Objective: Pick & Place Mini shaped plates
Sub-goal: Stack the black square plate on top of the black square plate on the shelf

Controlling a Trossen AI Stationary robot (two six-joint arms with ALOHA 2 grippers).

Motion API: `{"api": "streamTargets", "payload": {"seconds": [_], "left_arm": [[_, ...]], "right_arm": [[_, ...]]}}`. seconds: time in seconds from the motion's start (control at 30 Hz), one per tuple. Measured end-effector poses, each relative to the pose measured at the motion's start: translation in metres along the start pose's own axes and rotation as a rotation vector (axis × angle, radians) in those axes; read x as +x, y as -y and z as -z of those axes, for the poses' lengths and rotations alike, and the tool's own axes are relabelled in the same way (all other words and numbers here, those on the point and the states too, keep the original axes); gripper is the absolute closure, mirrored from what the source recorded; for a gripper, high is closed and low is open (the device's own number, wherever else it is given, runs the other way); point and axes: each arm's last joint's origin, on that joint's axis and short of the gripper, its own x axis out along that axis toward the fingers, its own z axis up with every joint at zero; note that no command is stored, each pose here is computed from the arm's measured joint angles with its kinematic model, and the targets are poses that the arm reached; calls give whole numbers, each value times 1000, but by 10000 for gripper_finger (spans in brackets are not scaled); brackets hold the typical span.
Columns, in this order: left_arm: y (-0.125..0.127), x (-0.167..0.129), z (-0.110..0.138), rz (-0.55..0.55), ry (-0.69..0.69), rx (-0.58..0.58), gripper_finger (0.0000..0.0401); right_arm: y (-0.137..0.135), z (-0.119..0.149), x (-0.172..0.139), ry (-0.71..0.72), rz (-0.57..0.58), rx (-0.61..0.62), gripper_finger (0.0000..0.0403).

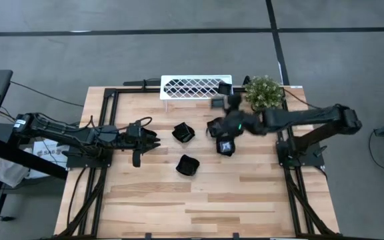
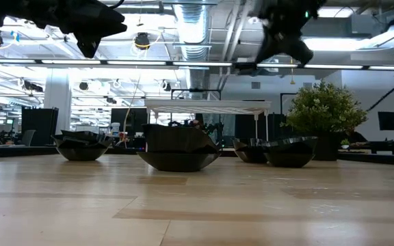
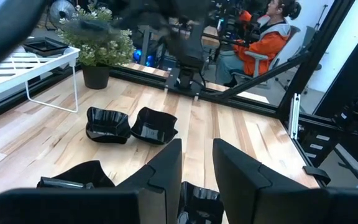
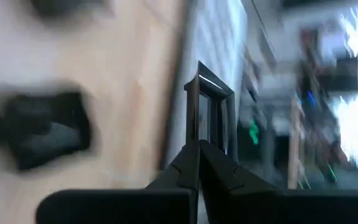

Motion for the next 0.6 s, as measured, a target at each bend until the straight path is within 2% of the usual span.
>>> {"api": "streamTargets", "payload": {"seconds": [0.17,0.3,0.43,0.6], "left_arm": [[0,0,0,1,3,-1,308],[0,0,0,1,5,-1,308],[0,0,0,1,5,-1,308],[0,0,0,0,5,-1,308]], "right_arm": [[17,43,26,-94,114,171,403],[20,66,49,-134,168,222,403],[14,68,66,-135,129,210,403],[6,54,75,-97,127,156,403]]}}
